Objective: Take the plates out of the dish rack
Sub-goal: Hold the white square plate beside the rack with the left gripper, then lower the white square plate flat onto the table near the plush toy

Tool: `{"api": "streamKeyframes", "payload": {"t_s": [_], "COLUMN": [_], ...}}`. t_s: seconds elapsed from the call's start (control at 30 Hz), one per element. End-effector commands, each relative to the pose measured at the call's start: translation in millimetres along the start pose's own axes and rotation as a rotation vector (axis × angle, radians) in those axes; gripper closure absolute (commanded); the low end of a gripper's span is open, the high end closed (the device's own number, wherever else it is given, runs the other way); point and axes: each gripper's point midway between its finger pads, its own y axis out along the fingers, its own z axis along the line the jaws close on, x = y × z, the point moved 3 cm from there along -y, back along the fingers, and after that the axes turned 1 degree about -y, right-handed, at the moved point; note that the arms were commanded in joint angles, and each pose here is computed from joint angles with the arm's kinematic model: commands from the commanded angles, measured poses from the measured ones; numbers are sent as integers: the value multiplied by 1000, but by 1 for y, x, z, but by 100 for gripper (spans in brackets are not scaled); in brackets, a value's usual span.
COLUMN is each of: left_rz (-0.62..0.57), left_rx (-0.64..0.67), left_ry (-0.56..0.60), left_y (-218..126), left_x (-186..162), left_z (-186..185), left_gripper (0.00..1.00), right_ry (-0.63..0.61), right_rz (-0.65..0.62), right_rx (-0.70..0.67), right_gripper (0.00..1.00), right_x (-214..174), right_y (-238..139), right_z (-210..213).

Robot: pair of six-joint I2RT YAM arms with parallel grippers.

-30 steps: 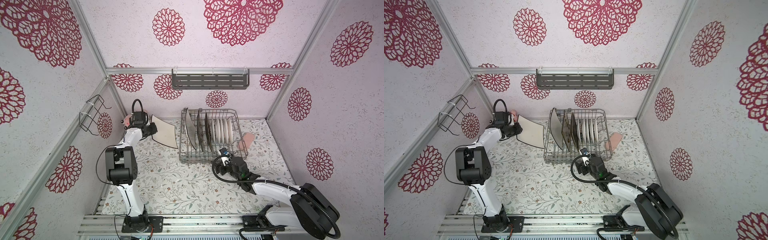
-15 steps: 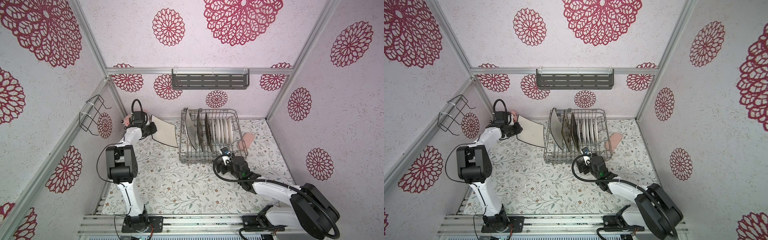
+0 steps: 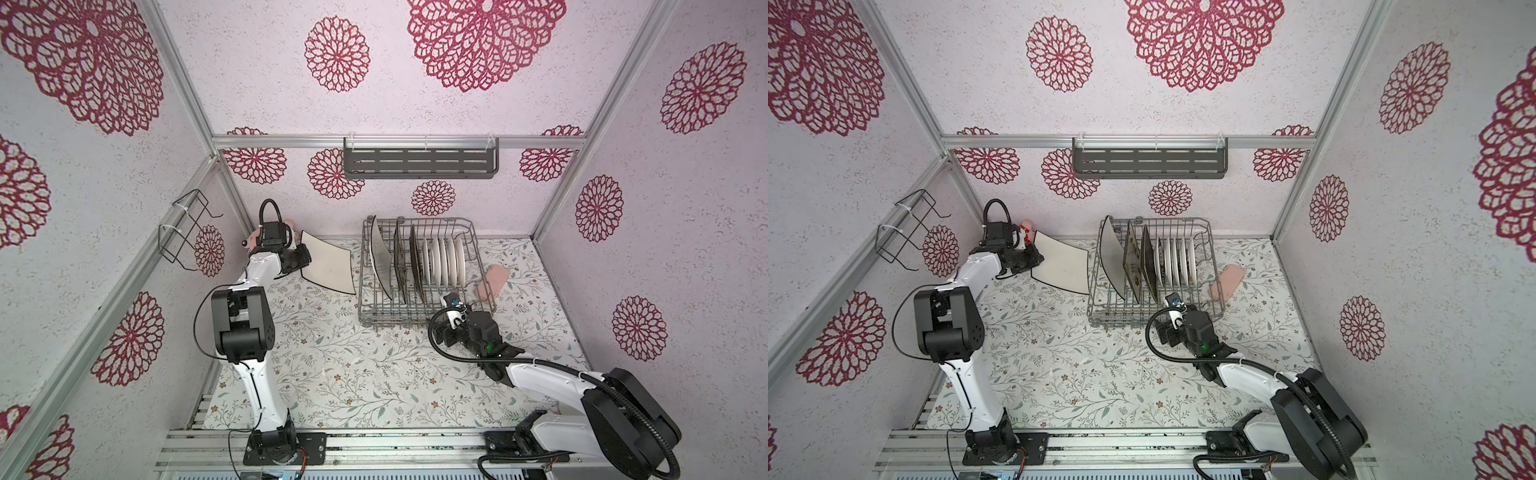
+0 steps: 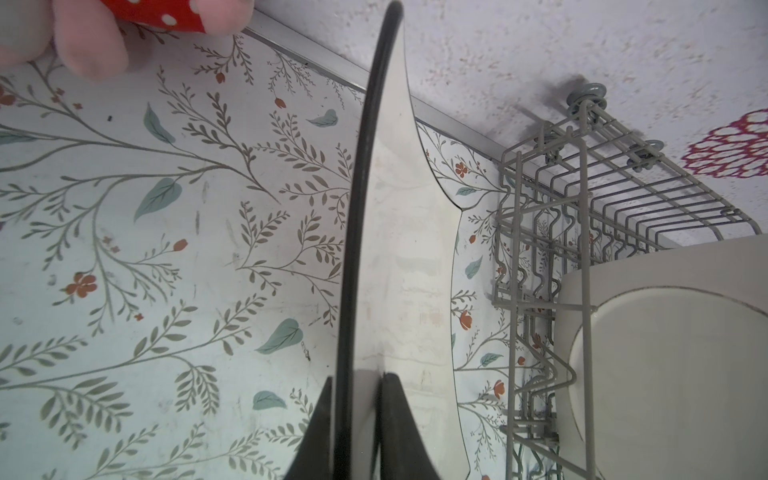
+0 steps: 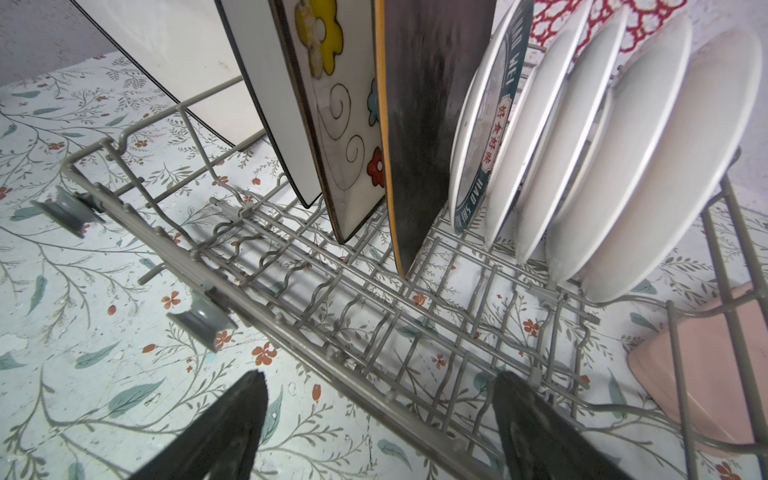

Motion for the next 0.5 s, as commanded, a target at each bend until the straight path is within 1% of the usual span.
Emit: {"api": "streamKeyframes", "payload": {"t_s": [0.0, 0.07, 0.13, 0.23, 0.33, 0.43, 0.47], "left_rz": [349, 357, 357, 340, 352, 361, 370], "left_rx": [452, 463, 460, 452, 447, 476, 486], "left_ry": [106, 105, 107, 104, 104, 111, 114], "left_y": [27, 26, 25, 21, 19, 17, 16], "left_x": [-92, -92, -93, -91, -92, -93, -93], "left_z": [98, 100, 98, 96, 94, 97, 99], "left_gripper": [93, 98, 100, 100, 100, 100, 98], "right_ry": [-10, -8, -5, -5, -12, -30, -33], "right_rz": [-47, -49, -51, -56, -60, -56, -56], "right_rx": [-1, -3, -5, 3, 13, 43, 49], "right_gripper": [11, 11, 11, 11, 11, 9, 9], "right_x": [8, 7, 7, 8, 9, 9, 10], "right_y": [-7, -8, -9, -10, -11, -10, -10], "right_z": [-3, -3, -4, -3, -2, 3, 4]}}
